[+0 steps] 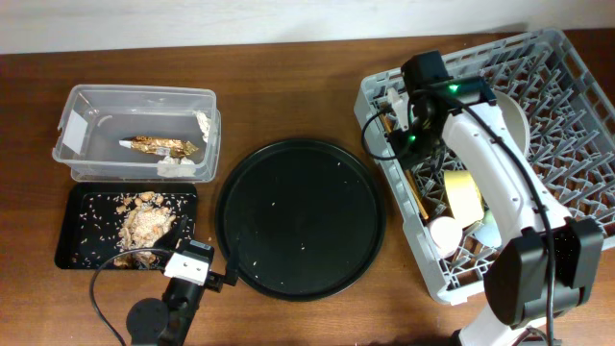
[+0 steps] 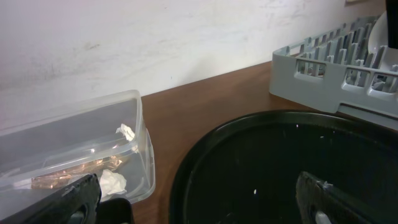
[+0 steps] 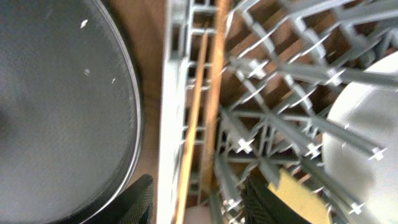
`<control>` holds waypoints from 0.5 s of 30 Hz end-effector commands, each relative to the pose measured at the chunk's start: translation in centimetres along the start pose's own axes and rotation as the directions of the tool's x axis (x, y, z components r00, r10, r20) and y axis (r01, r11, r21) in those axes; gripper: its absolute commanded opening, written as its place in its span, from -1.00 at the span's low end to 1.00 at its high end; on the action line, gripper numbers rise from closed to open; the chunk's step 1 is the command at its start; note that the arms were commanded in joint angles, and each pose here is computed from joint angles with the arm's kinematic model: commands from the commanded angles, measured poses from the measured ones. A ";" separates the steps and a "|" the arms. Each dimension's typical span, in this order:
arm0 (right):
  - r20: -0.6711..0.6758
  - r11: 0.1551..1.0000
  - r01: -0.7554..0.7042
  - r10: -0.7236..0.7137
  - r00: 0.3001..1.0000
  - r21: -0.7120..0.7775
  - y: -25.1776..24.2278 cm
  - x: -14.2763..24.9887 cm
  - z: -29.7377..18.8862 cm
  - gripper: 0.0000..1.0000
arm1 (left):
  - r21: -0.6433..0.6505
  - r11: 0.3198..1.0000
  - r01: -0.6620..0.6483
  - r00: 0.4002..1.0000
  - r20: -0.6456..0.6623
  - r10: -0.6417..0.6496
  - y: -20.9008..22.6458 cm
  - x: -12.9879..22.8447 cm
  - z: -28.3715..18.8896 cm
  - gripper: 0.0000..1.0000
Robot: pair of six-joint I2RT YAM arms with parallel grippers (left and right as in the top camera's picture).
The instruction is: Sort waste into correct bins and load items into the dishwasher rack
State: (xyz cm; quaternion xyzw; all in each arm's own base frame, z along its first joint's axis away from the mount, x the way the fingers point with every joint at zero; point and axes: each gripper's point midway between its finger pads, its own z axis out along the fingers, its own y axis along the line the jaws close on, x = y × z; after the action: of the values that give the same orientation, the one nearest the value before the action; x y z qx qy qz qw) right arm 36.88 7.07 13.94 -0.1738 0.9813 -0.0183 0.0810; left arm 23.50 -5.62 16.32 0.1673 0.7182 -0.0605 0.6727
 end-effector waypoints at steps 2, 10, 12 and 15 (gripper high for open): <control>0.044 0.995 -0.079 0.082 0.996 -0.056 2.3 1.0 -4.8 -0.04 | 0.005 1.000 -0.009 1.000 0.001 0.009 -0.1 0.2 0.0 0.99; 0.522 0.965 0.142 -0.006 0.853 -0.222 12.3 7.7 -22.7 0.98 | 0.005 1.000 -0.009 1.000 0.001 0.009 -0.1 0.2 0.0 0.99; 0.575 0.944 0.194 -0.005 0.818 -0.268 13.4 9.6 -24.9 0.97 | 0.005 1.000 -0.009 1.000 0.001 0.009 -0.1 0.2 0.0 0.99; 0.659 0.932 0.246 -0.009 0.752 -0.268 13.1 12.1 -27.7 0.97 | 0.005 1.000 -0.009 1.000 0.001 0.009 -0.1 0.2 0.0 0.99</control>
State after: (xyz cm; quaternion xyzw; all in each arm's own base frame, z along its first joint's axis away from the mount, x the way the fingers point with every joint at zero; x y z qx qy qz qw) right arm 17.61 15.86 37.48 -0.2579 0.8733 0.1946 0.3647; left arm 23.50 -5.62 16.35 0.1673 0.7178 -0.0604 0.6731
